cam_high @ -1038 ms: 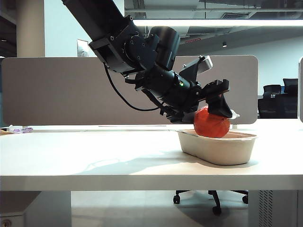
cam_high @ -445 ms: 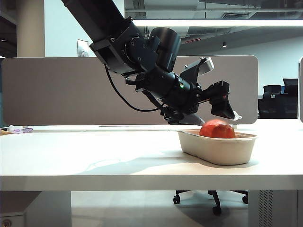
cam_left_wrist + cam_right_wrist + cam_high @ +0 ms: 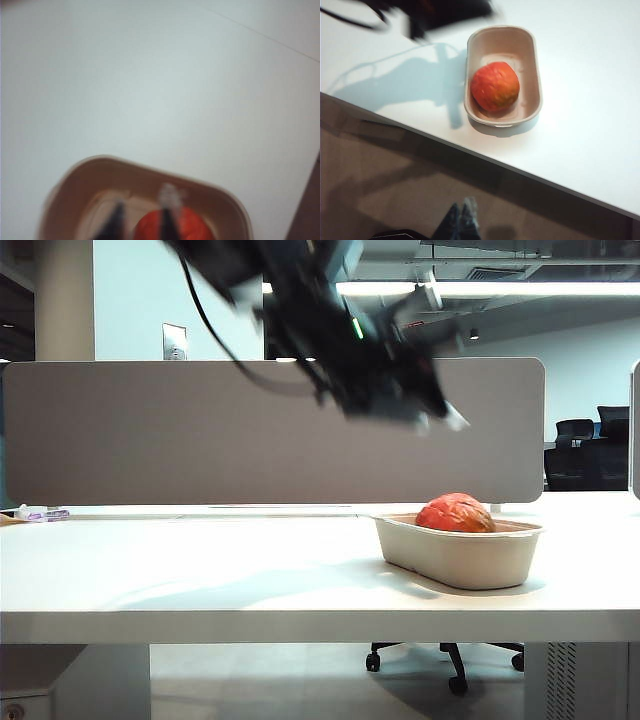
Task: Pick up the orange and place it into the paper lunchbox.
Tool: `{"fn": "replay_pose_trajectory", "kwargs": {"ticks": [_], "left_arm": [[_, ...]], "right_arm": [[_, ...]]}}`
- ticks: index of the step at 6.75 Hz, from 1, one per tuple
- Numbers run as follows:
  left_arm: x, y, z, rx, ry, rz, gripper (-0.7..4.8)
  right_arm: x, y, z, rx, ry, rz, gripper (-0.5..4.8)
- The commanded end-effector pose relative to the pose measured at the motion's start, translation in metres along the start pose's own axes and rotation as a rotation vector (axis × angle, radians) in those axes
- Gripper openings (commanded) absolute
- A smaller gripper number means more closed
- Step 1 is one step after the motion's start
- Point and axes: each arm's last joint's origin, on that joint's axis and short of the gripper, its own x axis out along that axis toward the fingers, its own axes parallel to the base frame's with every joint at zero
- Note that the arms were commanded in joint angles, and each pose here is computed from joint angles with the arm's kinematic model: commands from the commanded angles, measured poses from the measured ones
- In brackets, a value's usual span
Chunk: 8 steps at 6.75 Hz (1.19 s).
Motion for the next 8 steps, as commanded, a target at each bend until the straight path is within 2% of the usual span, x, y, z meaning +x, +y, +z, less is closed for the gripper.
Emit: {"fn": "replay_pose_trajectory", "kwargs": {"ticks": [1, 4, 5, 6, 7, 8], "left_arm": [[-0.060, -0.016, -0.003, 0.061, 0.306, -0.105, -0.08], [-0.094, -0.027, -0.039, 0.039, 0.353, -0.135, -0.08], [-0.111, -0.031, -0.051, 0.048, 0.328, -0.113, -0.08], [-0.142, -0.037, -0.066, 0.028, 0.218, -0.033, -0.08], [-0.172, -0.043, -0.086, 0.042, 0.099, 0.051, -0.08], [-0.202, -0.049, -0.119, 0.059, -0.019, 0.141, -0.08]], "right_arm": [[-0.001, 0.000, 0.002, 0.001, -0.016, 0.000, -0.01], [0.014, -0.001, -0.020, -0.008, 0.023, 0.030, -0.01], [0.018, -0.002, -0.030, 0.003, -0.048, 0.046, -0.01], [0.020, -0.006, -0.049, 0.016, -0.227, 0.079, -0.01], [0.026, -0.010, -0.071, 0.005, -0.391, 0.092, -0.01], [0.025, -0.015, -0.086, 0.037, -0.493, 0.047, 0.00]]}}
